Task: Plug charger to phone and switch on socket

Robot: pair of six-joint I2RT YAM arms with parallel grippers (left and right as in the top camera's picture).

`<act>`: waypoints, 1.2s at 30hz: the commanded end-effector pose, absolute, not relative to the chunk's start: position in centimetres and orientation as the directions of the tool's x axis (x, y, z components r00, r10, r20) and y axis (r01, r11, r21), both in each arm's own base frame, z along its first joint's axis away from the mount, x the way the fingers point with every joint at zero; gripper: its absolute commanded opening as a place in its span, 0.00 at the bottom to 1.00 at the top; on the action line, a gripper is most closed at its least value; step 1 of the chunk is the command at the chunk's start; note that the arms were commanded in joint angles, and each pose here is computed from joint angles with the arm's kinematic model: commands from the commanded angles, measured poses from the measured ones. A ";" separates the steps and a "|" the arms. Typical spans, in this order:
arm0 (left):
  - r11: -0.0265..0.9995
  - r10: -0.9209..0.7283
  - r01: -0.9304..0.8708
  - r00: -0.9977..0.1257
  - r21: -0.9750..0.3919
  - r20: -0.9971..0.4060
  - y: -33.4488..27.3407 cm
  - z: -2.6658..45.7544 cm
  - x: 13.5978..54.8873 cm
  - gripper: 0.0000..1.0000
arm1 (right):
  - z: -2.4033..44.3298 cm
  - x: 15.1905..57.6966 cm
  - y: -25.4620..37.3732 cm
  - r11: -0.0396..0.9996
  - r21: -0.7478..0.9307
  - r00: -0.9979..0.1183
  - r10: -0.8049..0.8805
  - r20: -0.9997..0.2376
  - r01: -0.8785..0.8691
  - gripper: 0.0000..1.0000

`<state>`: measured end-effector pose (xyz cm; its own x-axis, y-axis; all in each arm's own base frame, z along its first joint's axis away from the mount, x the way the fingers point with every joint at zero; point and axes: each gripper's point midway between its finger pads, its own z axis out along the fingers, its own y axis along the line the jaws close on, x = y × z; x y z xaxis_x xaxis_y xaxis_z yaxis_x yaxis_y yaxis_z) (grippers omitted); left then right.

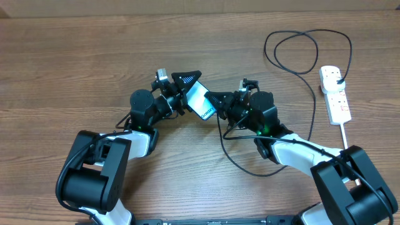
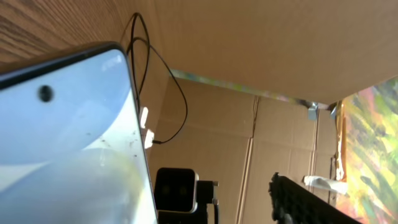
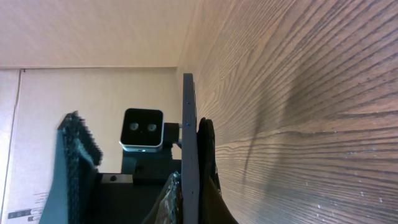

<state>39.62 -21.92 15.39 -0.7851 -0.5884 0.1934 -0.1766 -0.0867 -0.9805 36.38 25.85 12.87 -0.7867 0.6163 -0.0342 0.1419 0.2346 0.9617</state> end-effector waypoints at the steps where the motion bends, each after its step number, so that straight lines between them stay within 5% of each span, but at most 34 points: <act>1: -0.105 -0.553 -0.198 -0.803 -0.975 0.222 -22.5 15.6 39.0 0.72 | 13.4 37.6 25.5 0.236 0.963 -0.749 0.660 -0.059 0.132 0.04; 7: -0.111 -0.541 -0.211 -0.807 -0.971 0.237 -22.7 15.5 38.8 0.53 | 13.3 37.9 25.2 0.242 0.961 -0.731 0.679 -0.070 0.133 0.04; 16: -0.113 -0.516 -0.226 -0.819 -0.967 0.252 -22.9 15.6 38.4 0.43 | 13.4 38.7 24.5 0.245 0.960 -0.690 0.718 -0.086 0.135 0.04; 26: -0.110 -0.504 -0.229 -0.826 -0.967 0.252 -23.0 15.5 38.2 0.20 | 13.4 38.8 24.4 0.245 0.960 -0.684 0.724 -0.089 0.135 0.04; 27: -0.110 -0.504 -0.229 -0.826 -0.967 0.253 -23.0 15.5 38.2 0.17 | 13.5 38.8 24.4 0.245 0.960 -0.686 0.722 -0.089 0.134 0.13; 29: -0.110 -0.505 -0.229 -0.825 -0.967 0.253 -23.0 15.5 38.2 0.04 | 13.5 38.6 24.6 0.243 0.961 -0.698 0.711 -0.085 0.130 0.64; 30: -0.109 -0.506 -0.231 -0.824 -0.967 0.254 -23.0 15.5 38.2 0.04 | 13.8 38.5 24.7 0.242 0.964 -0.715 0.693 -0.092 0.110 0.80; 33: -0.108 -0.506 -0.234 -0.824 -0.966 0.256 -22.8 15.4 38.3 0.04 | 16.1 38.3 24.1 0.289 0.953 -0.773 0.582 -0.252 -0.093 1.00; 36: -0.097 -0.497 -0.223 -0.834 -0.970 0.241 -22.4 15.4 38.2 0.05 | 18.4 38.3 21.2 0.285 0.934 -0.783 0.522 -0.339 -0.215 1.00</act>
<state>38.49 -22.55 14.53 -0.8070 -0.5249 0.2706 -0.2559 -0.1022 -0.9613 38.79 23.04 15.50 -0.7614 0.6185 -0.1944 -0.0294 0.2666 0.9634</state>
